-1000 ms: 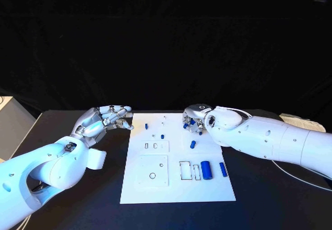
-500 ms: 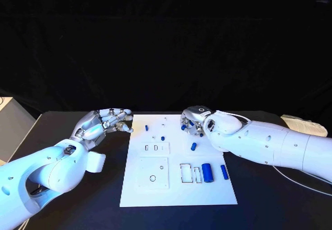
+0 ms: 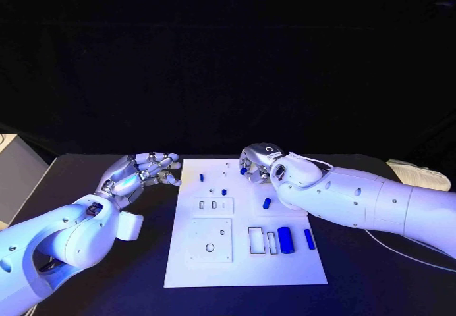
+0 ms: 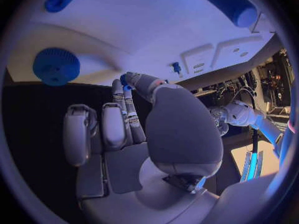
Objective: Assemble the parts on the task board
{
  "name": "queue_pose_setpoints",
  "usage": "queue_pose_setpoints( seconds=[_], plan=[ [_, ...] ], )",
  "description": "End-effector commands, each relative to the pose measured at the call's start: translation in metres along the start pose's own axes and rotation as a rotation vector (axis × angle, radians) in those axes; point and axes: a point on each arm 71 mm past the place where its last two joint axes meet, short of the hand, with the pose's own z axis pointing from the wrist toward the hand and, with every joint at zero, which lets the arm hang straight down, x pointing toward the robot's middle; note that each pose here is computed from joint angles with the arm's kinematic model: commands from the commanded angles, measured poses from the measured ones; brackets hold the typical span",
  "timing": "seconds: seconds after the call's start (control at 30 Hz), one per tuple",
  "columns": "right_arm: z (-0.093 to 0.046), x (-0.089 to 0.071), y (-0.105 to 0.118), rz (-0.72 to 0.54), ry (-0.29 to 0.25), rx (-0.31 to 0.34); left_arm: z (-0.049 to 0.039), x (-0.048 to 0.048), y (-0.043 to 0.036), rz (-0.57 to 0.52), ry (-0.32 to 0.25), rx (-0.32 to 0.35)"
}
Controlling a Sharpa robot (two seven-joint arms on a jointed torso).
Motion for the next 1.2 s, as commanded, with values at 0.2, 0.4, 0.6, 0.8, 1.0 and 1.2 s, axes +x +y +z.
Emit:
queue_pose_setpoints(
  seconds=[0.2, 0.4, 0.6, 0.8, 1.0, 1.2],
  plan=[
    [0.009, -0.007, 0.005, -0.029, -0.083, 0.040, 0.0003, 0.0028, -0.0006, -0.002, 0.027, 0.004],
    [0.015, -0.010, 0.008, -0.037, -0.117, 0.045, 0.0006, 0.0034, -0.0005, 0.000, 0.030, 0.003],
    [0.017, -0.012, 0.013, -0.035, -0.132, 0.034, 0.0008, 0.0031, -0.0003, 0.002, 0.031, 0.002],
    [0.020, -0.012, 0.020, -0.034, -0.130, 0.019, 0.0010, 0.0031, -0.0001, 0.003, 0.032, 0.001],
    [0.022, -0.012, 0.021, -0.037, -0.125, 0.017, 0.0012, 0.0034, 0.0000, 0.004, 0.034, 0.000],
    [0.024, -0.011, 0.021, -0.041, -0.120, 0.020, 0.0012, 0.0039, -0.0003, 0.004, 0.037, 0.001]
  ],
)
